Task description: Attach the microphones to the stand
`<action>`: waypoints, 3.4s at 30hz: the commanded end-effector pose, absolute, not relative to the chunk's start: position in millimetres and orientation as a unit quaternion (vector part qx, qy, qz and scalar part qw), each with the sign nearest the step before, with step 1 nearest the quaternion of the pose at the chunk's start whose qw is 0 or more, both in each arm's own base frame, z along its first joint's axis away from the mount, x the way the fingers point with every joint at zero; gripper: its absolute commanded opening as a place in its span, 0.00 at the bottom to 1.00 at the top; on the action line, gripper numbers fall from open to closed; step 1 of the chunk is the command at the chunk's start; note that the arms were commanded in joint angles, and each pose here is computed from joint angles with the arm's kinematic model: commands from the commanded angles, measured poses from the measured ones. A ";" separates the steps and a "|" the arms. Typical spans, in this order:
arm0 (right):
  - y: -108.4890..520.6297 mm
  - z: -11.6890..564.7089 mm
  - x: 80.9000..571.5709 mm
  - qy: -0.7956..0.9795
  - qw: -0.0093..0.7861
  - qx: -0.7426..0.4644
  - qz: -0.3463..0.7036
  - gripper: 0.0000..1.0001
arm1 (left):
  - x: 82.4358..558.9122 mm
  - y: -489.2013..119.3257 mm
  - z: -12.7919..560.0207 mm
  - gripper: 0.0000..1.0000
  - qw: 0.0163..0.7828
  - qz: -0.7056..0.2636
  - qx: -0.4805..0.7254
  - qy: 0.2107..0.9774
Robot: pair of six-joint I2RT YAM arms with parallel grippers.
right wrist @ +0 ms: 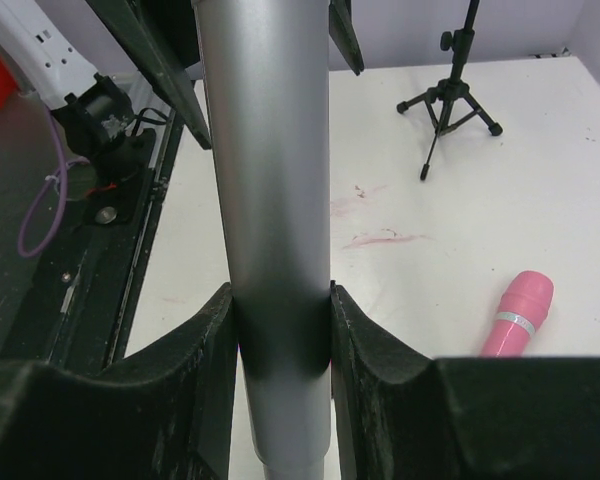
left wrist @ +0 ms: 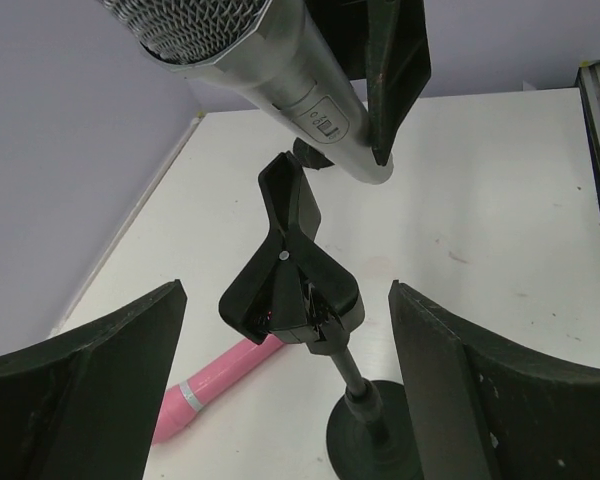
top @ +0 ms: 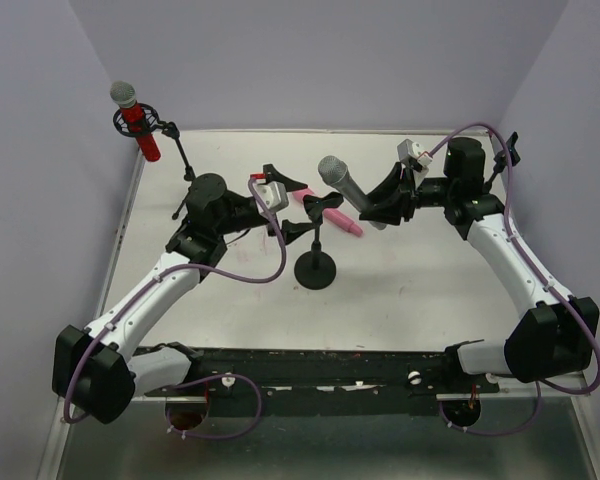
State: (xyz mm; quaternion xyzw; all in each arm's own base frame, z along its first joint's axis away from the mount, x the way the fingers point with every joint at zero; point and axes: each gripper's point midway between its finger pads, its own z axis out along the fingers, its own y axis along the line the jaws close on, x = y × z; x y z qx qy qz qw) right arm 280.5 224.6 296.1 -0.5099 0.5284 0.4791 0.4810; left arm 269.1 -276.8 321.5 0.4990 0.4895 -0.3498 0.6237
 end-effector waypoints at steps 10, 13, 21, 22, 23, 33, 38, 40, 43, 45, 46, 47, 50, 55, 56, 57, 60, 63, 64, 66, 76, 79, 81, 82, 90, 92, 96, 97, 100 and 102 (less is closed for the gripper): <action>227.7 298.4 280.1 0.509 0.482 -0.520 0.488 0.02 | 276.7 -283.6 318.7 0.74 0.620 -0.376 0.481 0.492; 230.9 297.9 281.0 0.507 0.479 -0.521 0.491 0.02 | 274.8 -285.5 315.5 0.58 0.610 -0.385 0.483 0.497; 237.0 296.4 281.9 0.504 0.474 -0.525 0.495 0.02 | 269.1 -285.4 311.0 0.13 0.591 -0.394 0.489 0.506; 237.5 296.1 282.1 0.503 0.475 -0.527 0.494 0.02 | 268.9 -285.1 310.8 0.10 0.590 -0.395 0.489 0.507; 238.5 296.3 281.5 0.500 0.475 -0.529 0.495 0.02 | 268.0 -285.0 310.1 0.07 0.589 -0.396 0.490 0.507; 244.6 300.4 279.0 0.487 0.477 -0.540 0.494 0.02 | 266.8 -283.8 312.2 0.38 0.580 -0.400 0.483 0.519; 244.4 308.8 279.9 0.488 0.482 -0.539 0.489 0.01 | 267.2 -282.6 315.5 0.81 0.580 -0.401 0.476 0.525; 244.1 312.5 278.6 0.488 0.481 -0.539 0.490 0.01 | 266.5 -282.2 316.3 0.87 0.580 -0.400 0.476 0.526; 243.5 315.8 277.5 0.488 0.483 -0.540 0.487 0.01 | 266.6 -282.1 317.8 0.96 0.582 -0.398 0.475 0.526; 243.4 314.7 278.1 0.490 0.483 -0.539 0.486 0.01 | 267.8 -281.8 320.0 0.98 0.584 -0.397 0.475 0.525; 243.1 314.7 279.1 0.491 0.483 -0.538 0.485 0.01 | 267.3 -282.2 319.8 0.98 0.583 -0.398 0.476 0.525; 243.6 313.6 279.9 0.492 0.483 -0.538 0.485 0.01 | 267.6 -282.4 320.3 0.98 0.584 -0.398 0.477 0.523; 243.0 312.3 283.0 0.499 0.485 -0.534 0.480 0.01 | 267.4 -283.5 321.8 0.95 0.584 -0.401 0.478 0.520; 241.9 309.4 285.8 0.505 0.486 -0.531 0.476 0.01 | 265.5 -284.4 323.3 0.74 0.583 -0.405 0.481 0.515; 240.6 309.6 287.3 0.507 0.487 -0.529 0.474 0.01 | 264.8 -284.4 322.6 0.63 0.581 -0.406 0.482 0.515; 239.8 309.3 289.0 0.509 0.488 -0.528 0.473 0.01 | 264.8 -284.0 321.9 0.50 0.580 -0.405 0.484 0.516; 236.5 312.5 290.0 0.509 0.490 -0.526 0.474 0.01 | 263.3 -283.6 318.9 0.21 0.574 -0.407 0.484 0.520; 235.3 315.3 290.0 0.506 0.491 -0.527 0.474 0.01 | 260.1 -283.7 318.9 0.11 0.569 -0.411 0.487 0.520; 235.4 315.7 288.9 0.503 0.491 -0.529 0.476 0.01 | 259.0 -283.8 319.8 0.09 0.569 -0.412 0.488 0.518; 236.3 312.4 287.5 0.496 0.485 -0.533 0.484 0.01 | 257.3 -283.9 319.4 0.06 0.567 -0.414 0.490 0.517; 250.0 276.7 304.0 0.490 0.470 -0.562 0.472 0.01 | 253.6 -285.1 320.6 0.04 0.559 -0.423 0.497 0.511; 262.7 264.3 299.2 0.480 0.460 -0.583 0.466 0.01 | 252.1 -285.2 320.7 0.04 0.558 -0.424 0.498 0.511; 270.9 257.4 294.7 0.471 0.456 -0.595 0.465 0.01 | 252.2 -284.7 318.7 0.04 0.557 -0.424 0.498 0.512; 273.7 254.2 293.1 0.468 0.454 -0.598 0.466 0.01 | 251.2 -284.8 319.4 0.04 0.557 -0.424 0.498 0.511; 277.1 247.5 286.7 0.463 0.451 -0.612 0.455 0.01 | 250.1 -283.2 316.5 0.04 0.556 -0.424 0.496 0.515; 275.4 249.0 286.3 0.465 0.454 -0.615 0.446 0.01 | 250.7 -282.0 318.0 0.05 0.557 -0.423 0.494 0.517; 273.1 252.1 285.1 0.466 0.460 -0.619 0.434 0.01 | 252.6 -281.1 319.5 0.09 0.560 -0.420 0.489 0.520; 272.4 252.8 285.2 0.466 0.461 -0.619 0.433 0.01 | 252.7 -280.6 321.0 0.11 0.561 -0.420 0.489 0.519; 272.7 256.0 284.8 0.467 0.462 -0.619 0.432 0.01 | 253.2 -281.0 320.7 0.19 0.559 -0.421 0.487 0.523; 273.1 259.0 285.6 0.466 0.463 -0.618 0.432 0.01 | 253.0 -281.2 320.8 0.23 0.556 -0.422 0.486 0.525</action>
